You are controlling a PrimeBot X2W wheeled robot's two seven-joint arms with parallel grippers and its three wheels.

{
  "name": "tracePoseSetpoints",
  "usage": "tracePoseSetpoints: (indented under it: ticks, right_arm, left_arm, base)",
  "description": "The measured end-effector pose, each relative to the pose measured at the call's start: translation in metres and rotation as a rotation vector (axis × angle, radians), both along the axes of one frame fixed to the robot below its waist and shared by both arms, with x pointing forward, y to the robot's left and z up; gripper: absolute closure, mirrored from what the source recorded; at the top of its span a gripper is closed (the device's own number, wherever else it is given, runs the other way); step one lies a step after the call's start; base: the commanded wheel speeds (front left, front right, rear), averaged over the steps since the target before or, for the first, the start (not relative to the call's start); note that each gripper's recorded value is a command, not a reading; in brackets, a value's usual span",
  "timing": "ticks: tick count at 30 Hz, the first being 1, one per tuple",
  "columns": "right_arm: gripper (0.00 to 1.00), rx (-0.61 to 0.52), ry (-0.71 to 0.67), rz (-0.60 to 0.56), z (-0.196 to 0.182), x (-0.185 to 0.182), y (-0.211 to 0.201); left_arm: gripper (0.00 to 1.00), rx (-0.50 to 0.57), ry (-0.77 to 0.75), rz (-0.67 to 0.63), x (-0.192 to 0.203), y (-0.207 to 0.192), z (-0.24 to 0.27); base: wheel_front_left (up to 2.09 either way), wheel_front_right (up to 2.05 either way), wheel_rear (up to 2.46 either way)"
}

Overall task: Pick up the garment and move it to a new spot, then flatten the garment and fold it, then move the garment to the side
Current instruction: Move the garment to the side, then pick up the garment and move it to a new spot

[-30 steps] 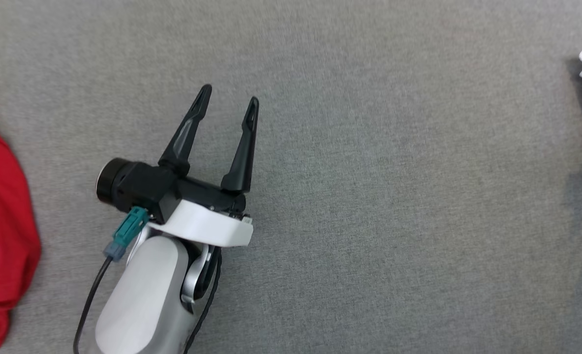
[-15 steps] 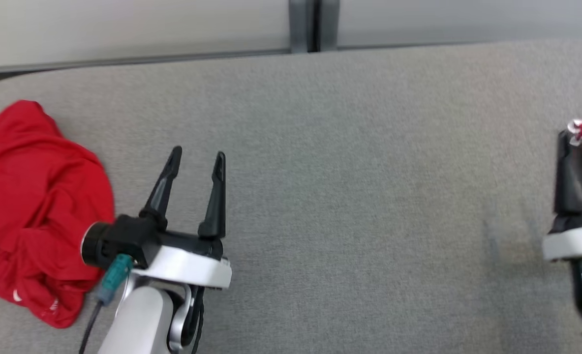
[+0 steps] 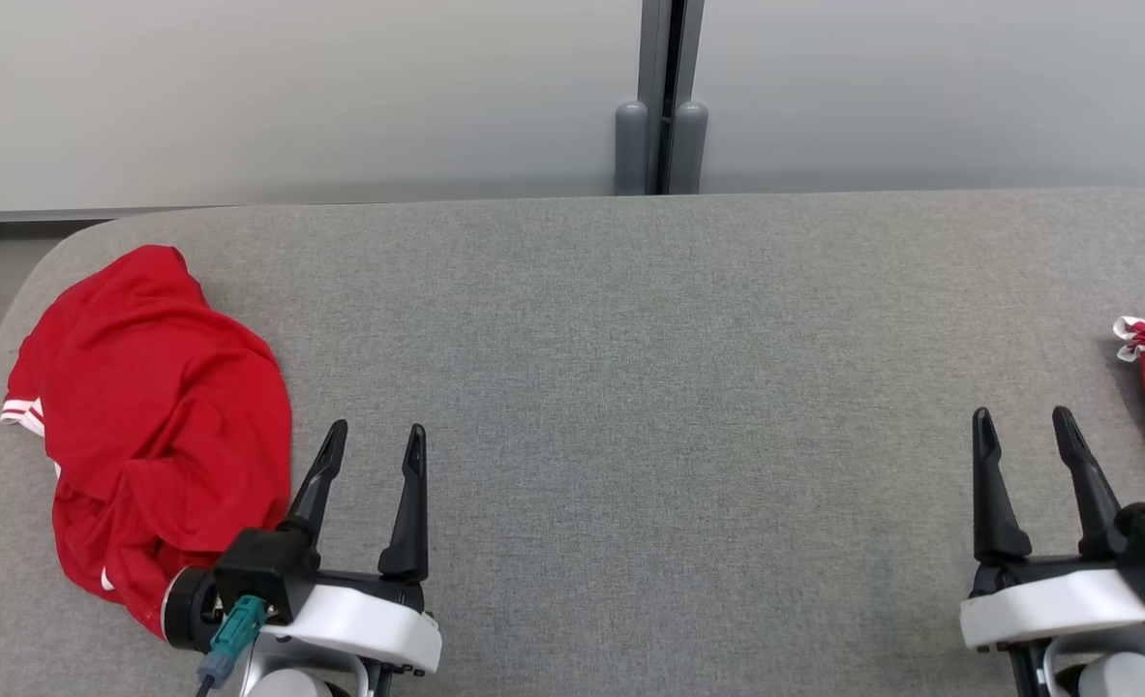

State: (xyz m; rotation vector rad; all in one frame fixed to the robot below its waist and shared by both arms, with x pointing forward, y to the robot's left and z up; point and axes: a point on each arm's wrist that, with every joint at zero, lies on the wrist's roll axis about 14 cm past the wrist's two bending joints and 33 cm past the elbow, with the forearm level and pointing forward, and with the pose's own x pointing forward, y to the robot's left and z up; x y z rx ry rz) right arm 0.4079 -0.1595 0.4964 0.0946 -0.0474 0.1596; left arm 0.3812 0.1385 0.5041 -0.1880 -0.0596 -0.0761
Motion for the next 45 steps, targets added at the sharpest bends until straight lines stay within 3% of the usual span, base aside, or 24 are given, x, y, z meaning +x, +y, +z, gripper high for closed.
tracePoseSetpoints:
  ticks: [12, 38, 45]
  right_arm:
    - [0.00, 0.015, 0.036, 0.025, -0.012, -0.014, 0.018]
    - [0.00, 0.020, 0.035, 0.008, -0.011, -0.012, 0.013]
    - [0.00, 0.033, 0.040, 0.094, -0.013, -0.008, 0.042]
  left_arm:
    - [0.00, -0.003, 0.016, 0.000, -0.008, -0.002, -0.005]
    - [0.00, -0.009, 0.026, -0.001, -0.009, -0.002, -0.008]
    - [0.00, -0.015, 0.023, 0.048, -0.014, 0.012, -0.006]
  base:
    - [0.00, 0.00, 0.00]
    - [0.00, 0.00, 0.00]
    - [0.00, 0.00, 0.00]
